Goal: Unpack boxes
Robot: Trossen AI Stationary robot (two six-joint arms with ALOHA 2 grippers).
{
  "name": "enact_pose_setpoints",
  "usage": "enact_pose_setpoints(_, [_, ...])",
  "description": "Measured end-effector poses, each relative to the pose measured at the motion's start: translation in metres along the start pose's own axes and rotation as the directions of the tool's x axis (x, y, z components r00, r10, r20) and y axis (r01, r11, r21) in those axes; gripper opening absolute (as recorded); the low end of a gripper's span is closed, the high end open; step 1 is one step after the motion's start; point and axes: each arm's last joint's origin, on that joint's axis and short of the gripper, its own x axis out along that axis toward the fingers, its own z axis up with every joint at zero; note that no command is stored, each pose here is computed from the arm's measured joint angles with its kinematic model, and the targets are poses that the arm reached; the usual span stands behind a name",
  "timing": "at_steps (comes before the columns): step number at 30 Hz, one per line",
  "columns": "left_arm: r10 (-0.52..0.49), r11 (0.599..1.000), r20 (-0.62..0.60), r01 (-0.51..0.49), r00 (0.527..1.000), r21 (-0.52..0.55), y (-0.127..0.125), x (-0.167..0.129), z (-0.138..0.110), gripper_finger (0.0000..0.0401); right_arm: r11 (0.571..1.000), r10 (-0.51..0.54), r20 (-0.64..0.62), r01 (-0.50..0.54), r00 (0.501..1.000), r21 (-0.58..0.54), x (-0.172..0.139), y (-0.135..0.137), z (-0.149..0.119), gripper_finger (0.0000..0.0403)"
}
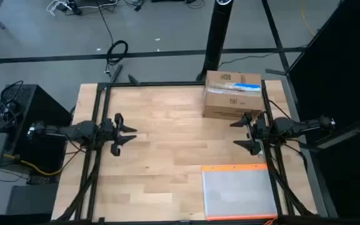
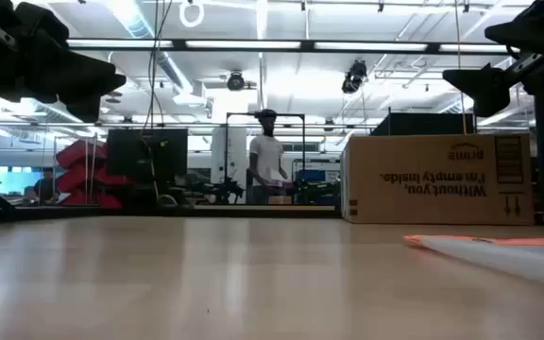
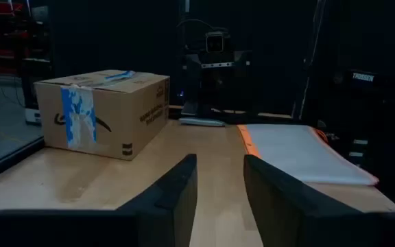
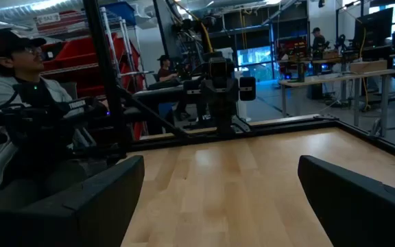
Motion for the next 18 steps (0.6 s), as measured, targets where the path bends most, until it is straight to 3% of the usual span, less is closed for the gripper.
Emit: enact_pose_setpoints(18, [0.0,1.0,0.0,0.0,1.0,0.0,0.0,0.0,-0.0001,0.0111,1.0,0.0,0.0,0.0,1.0,0.0,0.0,0.0,0.0,0.0369])
